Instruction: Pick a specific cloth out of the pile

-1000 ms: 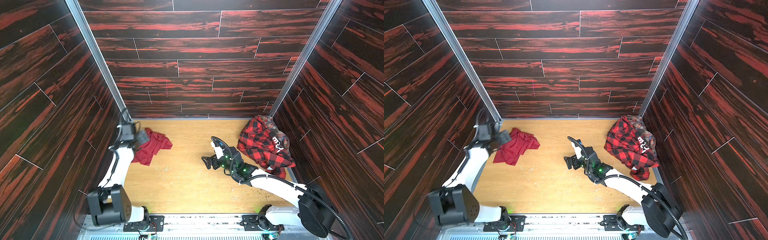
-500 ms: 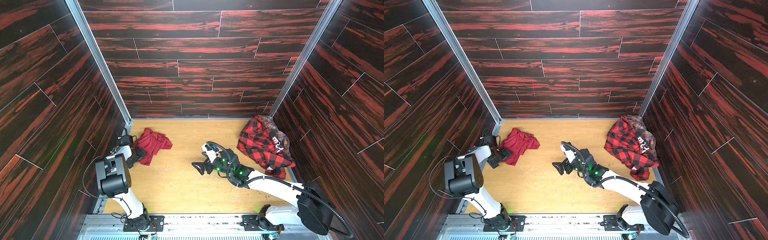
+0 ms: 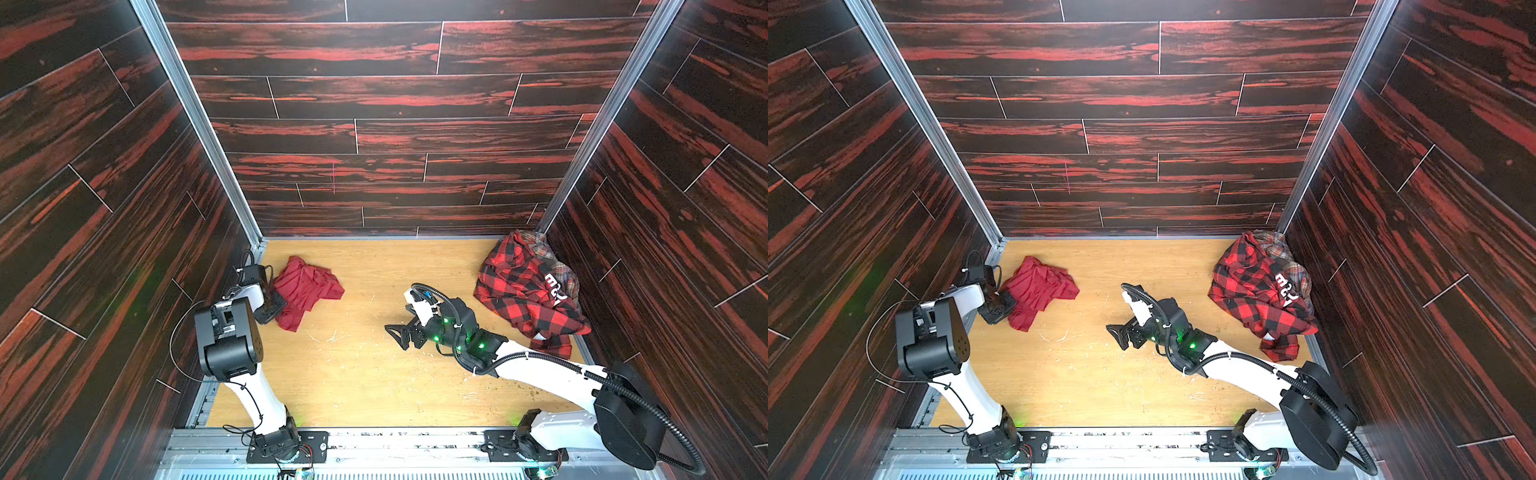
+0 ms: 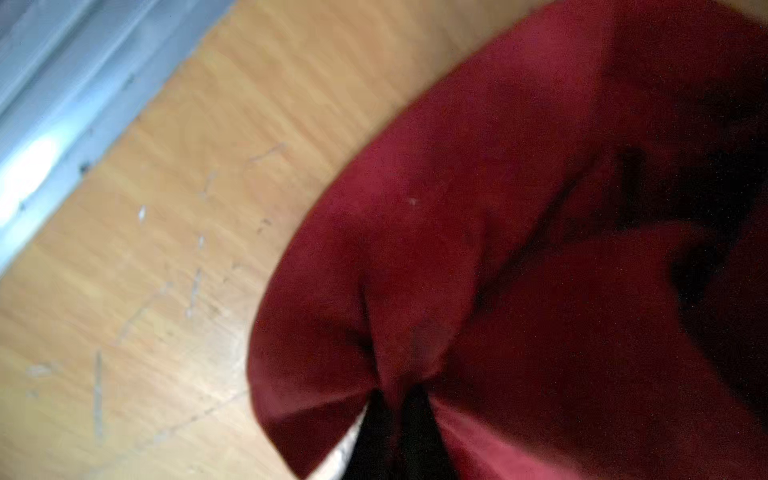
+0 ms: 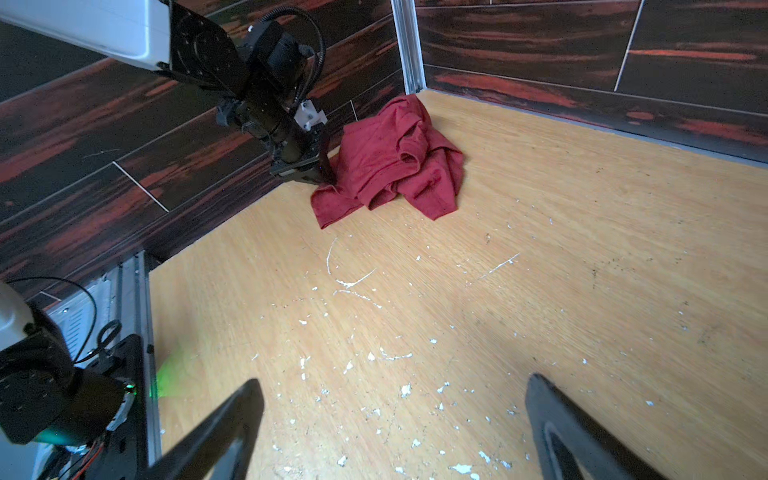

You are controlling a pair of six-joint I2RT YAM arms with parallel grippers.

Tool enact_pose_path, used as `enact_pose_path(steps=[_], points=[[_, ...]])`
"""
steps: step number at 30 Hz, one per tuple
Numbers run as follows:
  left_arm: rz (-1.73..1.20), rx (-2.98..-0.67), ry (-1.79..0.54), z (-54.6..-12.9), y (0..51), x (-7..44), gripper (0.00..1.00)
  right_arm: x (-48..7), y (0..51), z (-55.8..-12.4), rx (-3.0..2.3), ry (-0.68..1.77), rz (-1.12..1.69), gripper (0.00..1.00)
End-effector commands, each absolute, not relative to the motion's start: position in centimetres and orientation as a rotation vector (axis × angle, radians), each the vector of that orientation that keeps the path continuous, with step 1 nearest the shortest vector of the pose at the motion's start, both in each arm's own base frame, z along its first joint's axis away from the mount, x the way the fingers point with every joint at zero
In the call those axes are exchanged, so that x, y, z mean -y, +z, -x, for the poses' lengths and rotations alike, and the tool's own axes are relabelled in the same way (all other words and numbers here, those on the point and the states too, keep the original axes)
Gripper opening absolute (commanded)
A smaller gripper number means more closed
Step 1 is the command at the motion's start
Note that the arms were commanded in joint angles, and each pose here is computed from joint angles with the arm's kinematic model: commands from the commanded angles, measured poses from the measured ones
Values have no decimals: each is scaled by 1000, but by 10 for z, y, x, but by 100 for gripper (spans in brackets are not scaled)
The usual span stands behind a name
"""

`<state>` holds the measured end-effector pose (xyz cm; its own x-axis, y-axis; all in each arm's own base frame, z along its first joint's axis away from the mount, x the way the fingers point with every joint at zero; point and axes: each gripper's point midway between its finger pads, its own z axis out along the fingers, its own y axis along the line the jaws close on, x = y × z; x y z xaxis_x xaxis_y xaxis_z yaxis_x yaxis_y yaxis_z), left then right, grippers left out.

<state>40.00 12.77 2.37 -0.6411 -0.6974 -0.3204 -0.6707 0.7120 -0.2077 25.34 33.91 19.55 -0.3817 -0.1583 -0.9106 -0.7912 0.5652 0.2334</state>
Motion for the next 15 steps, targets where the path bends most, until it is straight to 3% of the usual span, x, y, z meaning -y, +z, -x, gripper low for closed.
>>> enact_pose_path(steps=[1,8,15], points=[[1017,-2468,-118,-403,63,-127,0,-339,185,-254,-1903,835,769,99],[816,-2426,-222,-440,137,-102,0,-340,184,-254,-1915,842,759,99],[640,-2596,-111,-472,146,-72,0,-337,184,-252,-1930,848,742,99]])
